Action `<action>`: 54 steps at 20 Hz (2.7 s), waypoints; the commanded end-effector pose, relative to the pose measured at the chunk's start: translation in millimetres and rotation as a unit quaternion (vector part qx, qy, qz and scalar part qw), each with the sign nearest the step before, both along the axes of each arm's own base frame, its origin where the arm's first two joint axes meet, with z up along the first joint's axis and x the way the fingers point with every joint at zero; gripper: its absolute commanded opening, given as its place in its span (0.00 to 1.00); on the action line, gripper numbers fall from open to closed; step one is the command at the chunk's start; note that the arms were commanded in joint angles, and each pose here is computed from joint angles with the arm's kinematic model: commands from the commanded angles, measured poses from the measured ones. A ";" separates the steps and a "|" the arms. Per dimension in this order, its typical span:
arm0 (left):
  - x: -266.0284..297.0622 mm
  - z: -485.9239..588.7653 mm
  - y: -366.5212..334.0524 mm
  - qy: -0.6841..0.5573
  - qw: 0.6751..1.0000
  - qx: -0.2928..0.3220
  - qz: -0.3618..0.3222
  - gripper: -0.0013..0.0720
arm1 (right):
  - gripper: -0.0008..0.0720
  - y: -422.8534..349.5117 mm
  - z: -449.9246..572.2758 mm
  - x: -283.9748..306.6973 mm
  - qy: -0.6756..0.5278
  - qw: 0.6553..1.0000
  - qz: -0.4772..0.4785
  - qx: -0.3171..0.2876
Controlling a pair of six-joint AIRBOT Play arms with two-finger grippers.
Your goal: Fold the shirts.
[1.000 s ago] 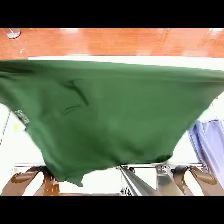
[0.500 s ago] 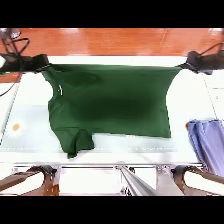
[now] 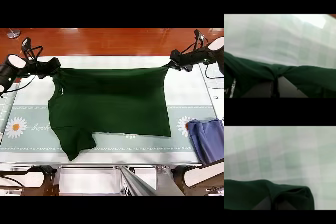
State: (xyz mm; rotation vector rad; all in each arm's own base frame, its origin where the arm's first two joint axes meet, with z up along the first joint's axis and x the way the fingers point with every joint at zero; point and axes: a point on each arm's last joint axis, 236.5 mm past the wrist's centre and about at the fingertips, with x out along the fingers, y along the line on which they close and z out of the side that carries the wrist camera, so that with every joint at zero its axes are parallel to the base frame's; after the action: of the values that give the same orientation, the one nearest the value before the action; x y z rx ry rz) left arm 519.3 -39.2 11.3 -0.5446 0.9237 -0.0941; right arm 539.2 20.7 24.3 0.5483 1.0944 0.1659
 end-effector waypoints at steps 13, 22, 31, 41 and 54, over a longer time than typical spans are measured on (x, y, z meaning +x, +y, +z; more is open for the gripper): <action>-139.3 -72.7 9.0 0.303 0.937 -0.025 -0.174 0.97 | 0.86 4.1 -57.7 -107.5 0.208 0.975 0.084 -0.006; -248.3 -57.4 30.0 0.337 0.933 -0.059 -0.112 0.97 | 0.86 -39.1 -12.8 -175.1 0.118 0.992 0.005 -0.040; -326.9 -97.9 49.0 0.332 0.923 -0.182 0.069 0.97 | 0.86 36.8 -50.9 -254.0 0.087 0.993 0.017 0.075; -301.0 -118.7 -10.8 0.252 0.944 -0.212 0.026 0.97 | 0.85 42.3 -53.3 -242.4 0.069 0.991 -0.027 0.114; -302.4 -108.8 -33.0 0.249 0.947 -0.199 -0.047 0.05 | 0.86 2.6 -114.6 -371.3 0.317 0.947 -0.038 0.048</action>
State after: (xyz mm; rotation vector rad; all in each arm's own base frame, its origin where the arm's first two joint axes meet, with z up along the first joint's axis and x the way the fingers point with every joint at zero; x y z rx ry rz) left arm 216.7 -70.9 -98.6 -0.9255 1.4400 -0.2331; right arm 192.6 10.3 -80.1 0.7690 1.5994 -0.0461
